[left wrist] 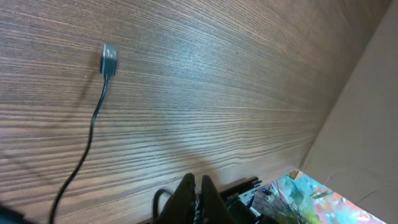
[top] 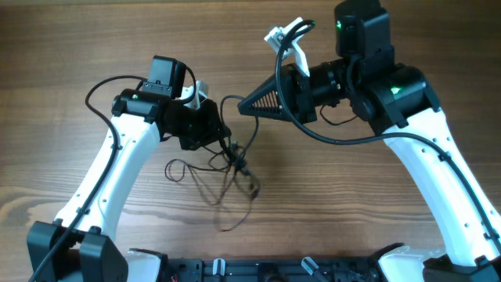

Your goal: Untangle cables

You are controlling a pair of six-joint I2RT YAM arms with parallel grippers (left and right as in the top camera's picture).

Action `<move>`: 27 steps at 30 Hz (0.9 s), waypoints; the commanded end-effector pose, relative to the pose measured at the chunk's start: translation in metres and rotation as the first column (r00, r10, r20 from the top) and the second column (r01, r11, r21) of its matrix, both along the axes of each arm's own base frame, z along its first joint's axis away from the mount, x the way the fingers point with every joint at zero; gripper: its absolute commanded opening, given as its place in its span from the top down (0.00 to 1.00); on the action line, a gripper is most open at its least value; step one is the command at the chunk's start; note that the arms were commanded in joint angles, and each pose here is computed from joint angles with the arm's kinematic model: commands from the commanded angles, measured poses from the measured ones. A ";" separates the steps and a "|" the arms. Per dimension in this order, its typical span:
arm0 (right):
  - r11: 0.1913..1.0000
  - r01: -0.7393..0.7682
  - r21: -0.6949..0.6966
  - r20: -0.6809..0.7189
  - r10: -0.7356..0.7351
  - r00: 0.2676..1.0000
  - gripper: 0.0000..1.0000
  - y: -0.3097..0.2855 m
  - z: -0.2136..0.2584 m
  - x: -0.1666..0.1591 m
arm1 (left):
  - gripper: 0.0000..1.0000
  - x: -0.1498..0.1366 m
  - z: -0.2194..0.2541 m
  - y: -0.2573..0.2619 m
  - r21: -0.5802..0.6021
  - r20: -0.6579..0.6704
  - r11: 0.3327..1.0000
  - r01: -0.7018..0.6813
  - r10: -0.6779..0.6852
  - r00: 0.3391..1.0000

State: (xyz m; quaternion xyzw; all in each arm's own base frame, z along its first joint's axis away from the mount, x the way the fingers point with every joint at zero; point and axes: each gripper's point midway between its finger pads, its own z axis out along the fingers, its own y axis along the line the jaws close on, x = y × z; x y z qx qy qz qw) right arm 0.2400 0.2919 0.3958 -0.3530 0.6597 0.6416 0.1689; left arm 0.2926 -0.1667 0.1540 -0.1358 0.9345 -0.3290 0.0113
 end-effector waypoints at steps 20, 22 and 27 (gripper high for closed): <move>0.076 0.623 -0.778 0.240 -0.881 0.407 0.62 -0.137 -0.153 0.090 | 0.91 0.011 -0.028 0.057 0.317 0.015 0.932 -0.174 0.179 0.984; 0.080 0.613 -0.786 0.244 -0.871 0.426 0.49 -0.136 -0.157 0.090 | 0.91 0.011 -0.028 0.057 0.317 0.015 0.932 -0.174 0.179 0.984; 0.190 0.534 -0.824 0.190 -0.795 0.576 0.16 -0.117 -0.175 0.083 | 0.74 0.010 -0.028 0.055 0.303 0.009 0.938 -0.169 0.175 0.985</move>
